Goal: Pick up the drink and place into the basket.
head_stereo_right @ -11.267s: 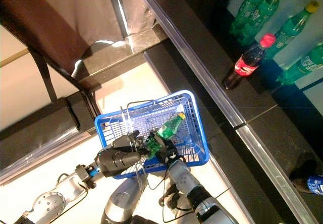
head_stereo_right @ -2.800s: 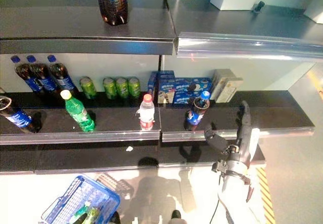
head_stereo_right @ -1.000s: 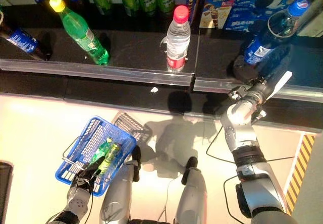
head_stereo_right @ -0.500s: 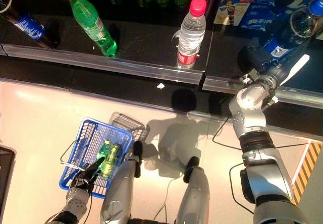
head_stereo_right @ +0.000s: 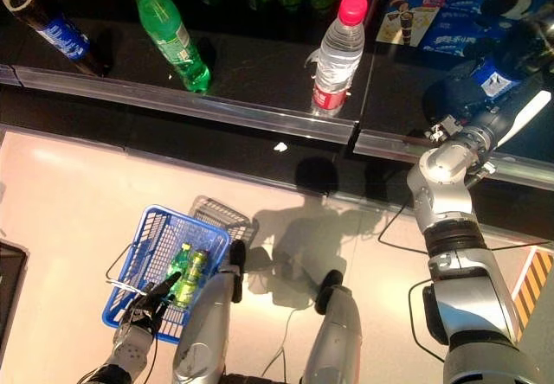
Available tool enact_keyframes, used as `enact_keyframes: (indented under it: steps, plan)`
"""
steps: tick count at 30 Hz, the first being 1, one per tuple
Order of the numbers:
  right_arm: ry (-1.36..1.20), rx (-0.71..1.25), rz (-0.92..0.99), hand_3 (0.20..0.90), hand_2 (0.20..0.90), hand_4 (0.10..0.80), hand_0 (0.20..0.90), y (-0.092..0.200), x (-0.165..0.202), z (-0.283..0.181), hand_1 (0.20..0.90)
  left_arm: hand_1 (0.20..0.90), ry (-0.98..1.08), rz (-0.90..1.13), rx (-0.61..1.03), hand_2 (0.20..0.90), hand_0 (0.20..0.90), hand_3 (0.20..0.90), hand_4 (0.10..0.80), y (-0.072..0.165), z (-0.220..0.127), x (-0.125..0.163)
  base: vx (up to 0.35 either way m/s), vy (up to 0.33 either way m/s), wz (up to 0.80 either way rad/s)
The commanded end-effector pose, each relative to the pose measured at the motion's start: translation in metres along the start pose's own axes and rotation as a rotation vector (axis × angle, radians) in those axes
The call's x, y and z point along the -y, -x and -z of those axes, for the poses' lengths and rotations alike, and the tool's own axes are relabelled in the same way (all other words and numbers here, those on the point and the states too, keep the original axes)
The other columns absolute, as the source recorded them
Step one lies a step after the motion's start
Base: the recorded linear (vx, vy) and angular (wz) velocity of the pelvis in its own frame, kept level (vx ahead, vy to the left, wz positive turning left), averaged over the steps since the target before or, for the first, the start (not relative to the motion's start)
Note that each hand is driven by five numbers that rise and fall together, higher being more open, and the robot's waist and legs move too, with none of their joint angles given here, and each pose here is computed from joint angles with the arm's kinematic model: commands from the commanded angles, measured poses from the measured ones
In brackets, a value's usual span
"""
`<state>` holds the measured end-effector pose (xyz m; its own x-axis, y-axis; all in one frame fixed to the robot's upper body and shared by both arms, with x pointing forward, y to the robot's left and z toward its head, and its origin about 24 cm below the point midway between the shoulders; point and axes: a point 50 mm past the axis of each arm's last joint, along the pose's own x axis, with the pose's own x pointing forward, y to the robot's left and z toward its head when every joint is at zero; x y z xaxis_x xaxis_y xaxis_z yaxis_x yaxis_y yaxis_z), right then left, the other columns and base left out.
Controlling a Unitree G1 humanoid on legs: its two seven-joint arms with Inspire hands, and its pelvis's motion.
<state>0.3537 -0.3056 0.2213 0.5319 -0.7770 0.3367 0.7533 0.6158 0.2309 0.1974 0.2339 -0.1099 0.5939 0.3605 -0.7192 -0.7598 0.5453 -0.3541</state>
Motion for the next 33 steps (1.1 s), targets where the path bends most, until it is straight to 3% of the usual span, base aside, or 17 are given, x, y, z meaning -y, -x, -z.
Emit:
enact_keyframes:
  steps: [1,8,17,24,33]
  plan:
    - [-0.142,0.302,0.032,0.2,0.3,0.1,0.3,-0.023,0.006,-0.08,0.3,0.3,-0.066,0.049,0.12,0.3,0.3,0.2,0.1,0.007,-0.021,-0.02,0.0,0.0,0.0]
    - [-0.173,0.367,0.004,0.2,0.3,0.1,0.3,-0.01,0.009,-0.082,0.3,0.3,-0.006,0.025,0.144,0.3,0.3,0.2,0.1,0.008,-0.024,-0.026,-0.034,0.007,0.0]
    - [-0.197,0.502,-0.222,0.2,0.3,0.1,0.3,0.037,0.012,-0.088,0.3,0.3,0.086,0.017,0.2,0.3,0.3,0.2,0.1,0.013,-0.028,-0.034,-0.017,0.031,-0.01]
    - [-0.22,0.486,-0.471,0.2,0.3,0.1,0.3,0.084,0.013,-0.072,0.3,0.3,0.174,0.076,0.291,0.3,0.3,0.2,0.1,0.021,-0.037,-0.034,0.019,0.021,-0.05]
    - [-0.458,0.337,-1.012,0.2,0.3,0.1,0.3,0.145,-0.005,-0.071,0.3,0.3,0.172,0.215,0.397,0.3,0.3,0.2,0.1,0.032,-0.054,-0.018,-0.01,0.006,-0.01]
